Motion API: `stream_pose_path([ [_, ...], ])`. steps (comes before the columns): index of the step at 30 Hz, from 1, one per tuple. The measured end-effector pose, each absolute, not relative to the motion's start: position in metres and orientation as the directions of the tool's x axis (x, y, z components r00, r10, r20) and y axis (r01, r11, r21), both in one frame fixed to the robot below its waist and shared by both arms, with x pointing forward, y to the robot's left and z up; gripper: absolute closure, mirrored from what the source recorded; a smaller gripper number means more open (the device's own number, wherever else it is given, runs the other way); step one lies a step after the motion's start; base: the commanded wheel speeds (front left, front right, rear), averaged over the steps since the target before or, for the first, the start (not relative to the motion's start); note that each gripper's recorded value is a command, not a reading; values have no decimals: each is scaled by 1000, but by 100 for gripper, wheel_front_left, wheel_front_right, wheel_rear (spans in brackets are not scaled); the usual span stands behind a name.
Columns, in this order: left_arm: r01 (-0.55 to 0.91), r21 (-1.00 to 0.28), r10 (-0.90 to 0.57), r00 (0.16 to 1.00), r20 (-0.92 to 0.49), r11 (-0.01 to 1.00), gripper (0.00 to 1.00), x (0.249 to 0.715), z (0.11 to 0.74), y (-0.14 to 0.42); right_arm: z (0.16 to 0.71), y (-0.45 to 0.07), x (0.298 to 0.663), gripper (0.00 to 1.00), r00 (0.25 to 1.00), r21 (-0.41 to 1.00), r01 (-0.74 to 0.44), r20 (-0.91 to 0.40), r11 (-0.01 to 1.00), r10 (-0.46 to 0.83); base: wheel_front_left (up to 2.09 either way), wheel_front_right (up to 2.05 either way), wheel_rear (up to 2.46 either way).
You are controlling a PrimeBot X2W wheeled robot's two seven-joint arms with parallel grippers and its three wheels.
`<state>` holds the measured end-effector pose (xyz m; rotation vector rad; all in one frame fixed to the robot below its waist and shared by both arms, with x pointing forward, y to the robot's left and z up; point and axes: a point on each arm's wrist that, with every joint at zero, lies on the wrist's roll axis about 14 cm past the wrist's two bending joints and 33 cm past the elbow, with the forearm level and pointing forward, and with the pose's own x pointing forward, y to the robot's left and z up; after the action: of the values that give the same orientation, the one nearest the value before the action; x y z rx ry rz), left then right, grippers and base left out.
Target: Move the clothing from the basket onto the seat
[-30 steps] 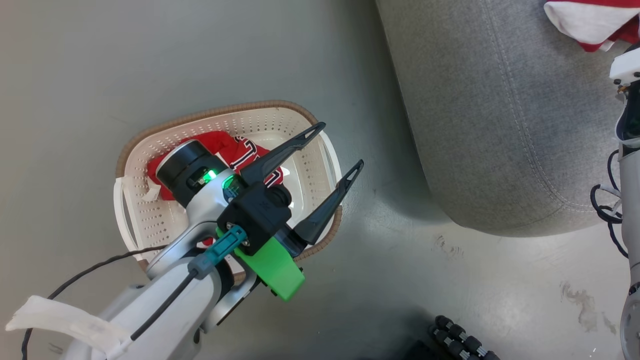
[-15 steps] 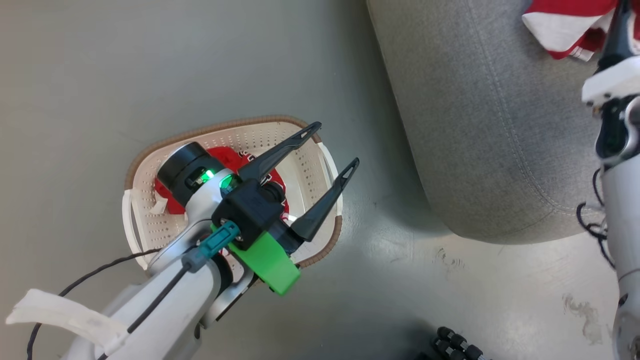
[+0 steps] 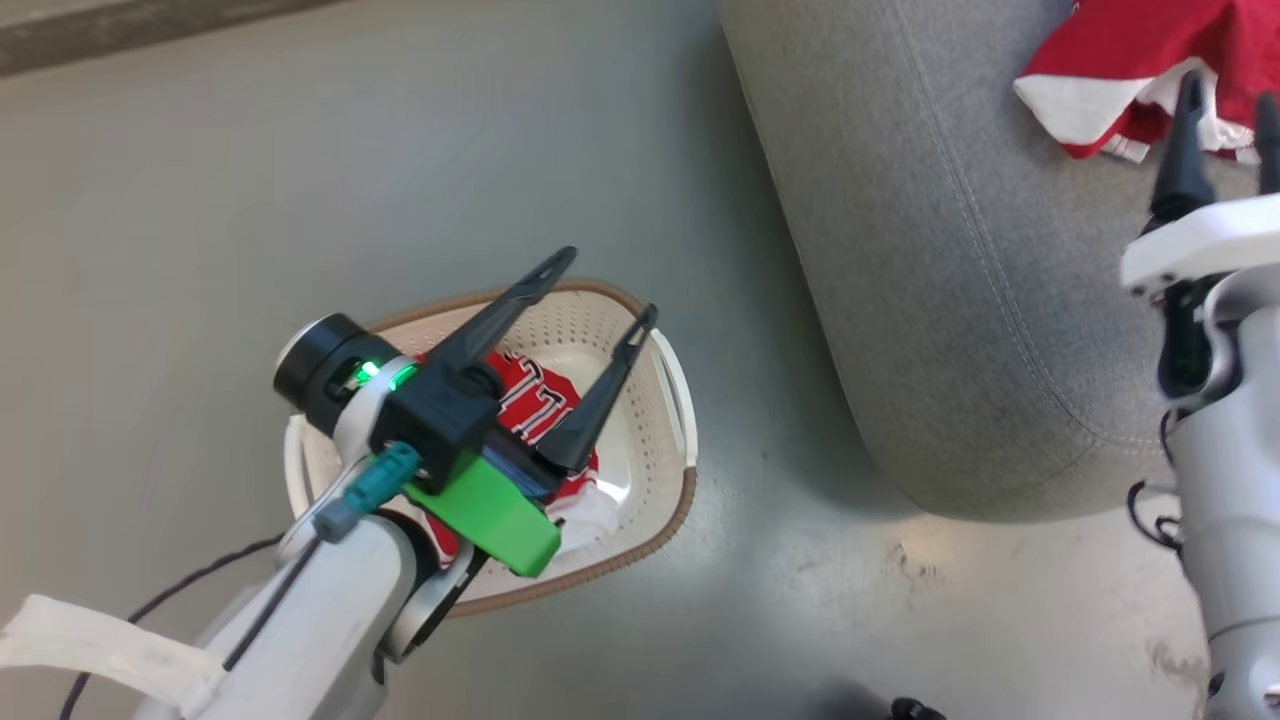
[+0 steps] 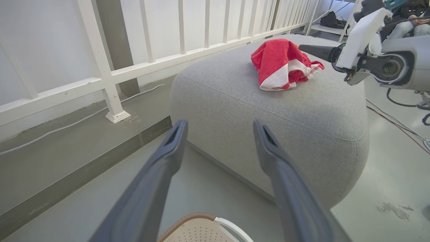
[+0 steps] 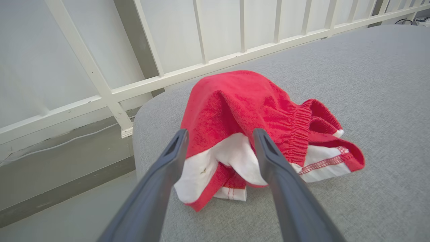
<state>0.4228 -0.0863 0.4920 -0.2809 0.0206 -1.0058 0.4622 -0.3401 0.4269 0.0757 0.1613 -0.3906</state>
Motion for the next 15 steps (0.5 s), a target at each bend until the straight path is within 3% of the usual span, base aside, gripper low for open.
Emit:
stream_pose_path([
  [15, 684, -238, -685, 723, 95, 690, 0, 428, 503, -36, 471, -248, 472, 0, 991, 101, 130, -24, 986, -129, 0, 0, 0],
])
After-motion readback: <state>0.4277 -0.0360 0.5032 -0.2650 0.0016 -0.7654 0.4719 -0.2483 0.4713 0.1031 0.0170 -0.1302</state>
